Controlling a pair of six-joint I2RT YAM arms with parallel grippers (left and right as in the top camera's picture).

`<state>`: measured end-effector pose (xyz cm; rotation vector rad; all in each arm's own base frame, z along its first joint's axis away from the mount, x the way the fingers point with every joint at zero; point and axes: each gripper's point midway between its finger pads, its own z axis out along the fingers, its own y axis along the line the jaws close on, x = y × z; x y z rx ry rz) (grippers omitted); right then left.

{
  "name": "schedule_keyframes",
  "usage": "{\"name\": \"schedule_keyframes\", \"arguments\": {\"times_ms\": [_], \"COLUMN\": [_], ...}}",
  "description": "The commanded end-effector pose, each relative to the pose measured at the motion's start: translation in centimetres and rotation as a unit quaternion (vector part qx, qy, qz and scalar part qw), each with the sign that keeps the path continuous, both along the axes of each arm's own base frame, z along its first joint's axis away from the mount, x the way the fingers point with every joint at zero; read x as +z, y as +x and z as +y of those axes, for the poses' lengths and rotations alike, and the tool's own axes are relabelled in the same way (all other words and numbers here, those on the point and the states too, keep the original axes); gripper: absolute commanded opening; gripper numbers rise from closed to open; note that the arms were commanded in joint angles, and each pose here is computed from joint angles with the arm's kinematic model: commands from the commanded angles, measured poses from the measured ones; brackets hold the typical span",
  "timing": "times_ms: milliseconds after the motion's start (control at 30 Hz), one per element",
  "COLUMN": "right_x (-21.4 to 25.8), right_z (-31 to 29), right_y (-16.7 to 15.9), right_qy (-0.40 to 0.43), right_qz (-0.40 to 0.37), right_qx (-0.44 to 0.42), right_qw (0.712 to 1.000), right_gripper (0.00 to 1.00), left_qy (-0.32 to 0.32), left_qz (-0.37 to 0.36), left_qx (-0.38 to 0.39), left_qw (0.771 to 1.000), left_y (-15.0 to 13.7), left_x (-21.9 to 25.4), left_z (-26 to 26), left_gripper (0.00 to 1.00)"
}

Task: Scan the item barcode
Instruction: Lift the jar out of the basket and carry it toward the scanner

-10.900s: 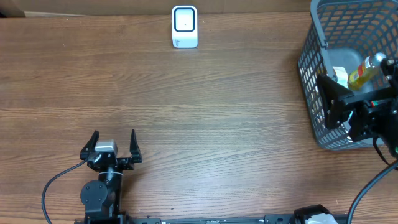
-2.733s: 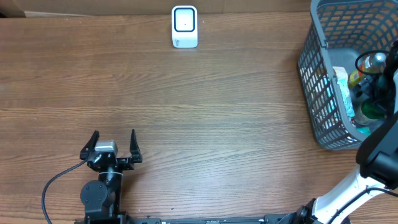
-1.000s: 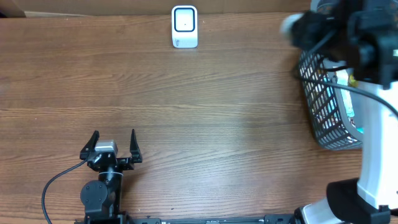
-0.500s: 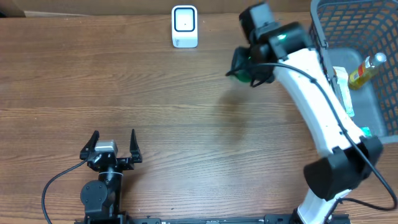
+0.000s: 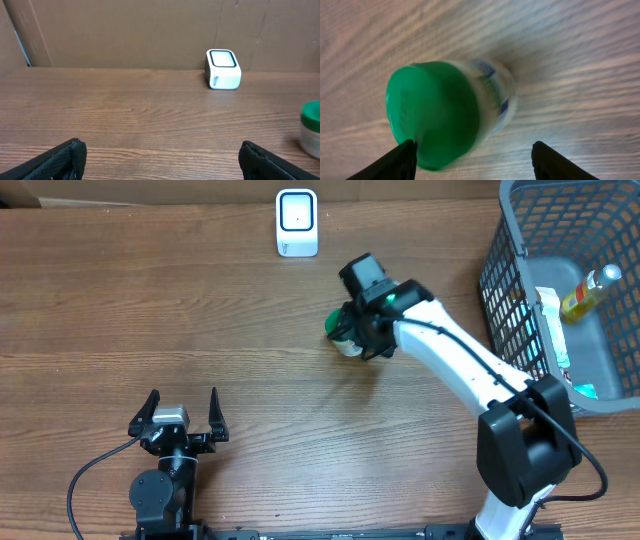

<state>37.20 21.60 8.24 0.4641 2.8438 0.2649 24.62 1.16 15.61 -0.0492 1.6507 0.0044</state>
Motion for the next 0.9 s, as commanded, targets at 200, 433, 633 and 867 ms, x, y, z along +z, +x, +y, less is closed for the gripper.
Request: {"name": "schedule_keyframes", "arguments": {"times_ms": [200, 433, 633, 867], "right_x": [0.6, 6.1, 10.1, 6.1], "right_z": [0.0, 0.5, 2.7, 2.4], "right_y": [0.3, 2.6, 3.5, 3.3], "right_qy": [-0.059, -0.067, -0.068, -0.120], "right_qz": [-0.049, -0.088, -0.140, -0.103], "right_qx": [0.003, 0.109, 0.290, 0.409], "right_qw": [0.997, 0.988, 0.944, 0.899], "right_gripper": [0.85, 0.91, 1.00, 1.00], "left_qy": [0.001, 0.001, 0.001, 0.001], "left_qz": [-0.002, -0.002, -0.002, -0.002], "left_qx": [0.005, 0.005, 0.005, 0.005], "left_qw": [1.000, 1.000, 1.000, 1.000], "left_y": [0.0, 0.0, 0.0, 0.0], "left_x": [0.0, 0.0, 0.0, 0.0], "left_z": [0.2, 0.2, 0.2, 0.2], "left_gripper": [1.00, 0.99, 0.99, 1.00]}}
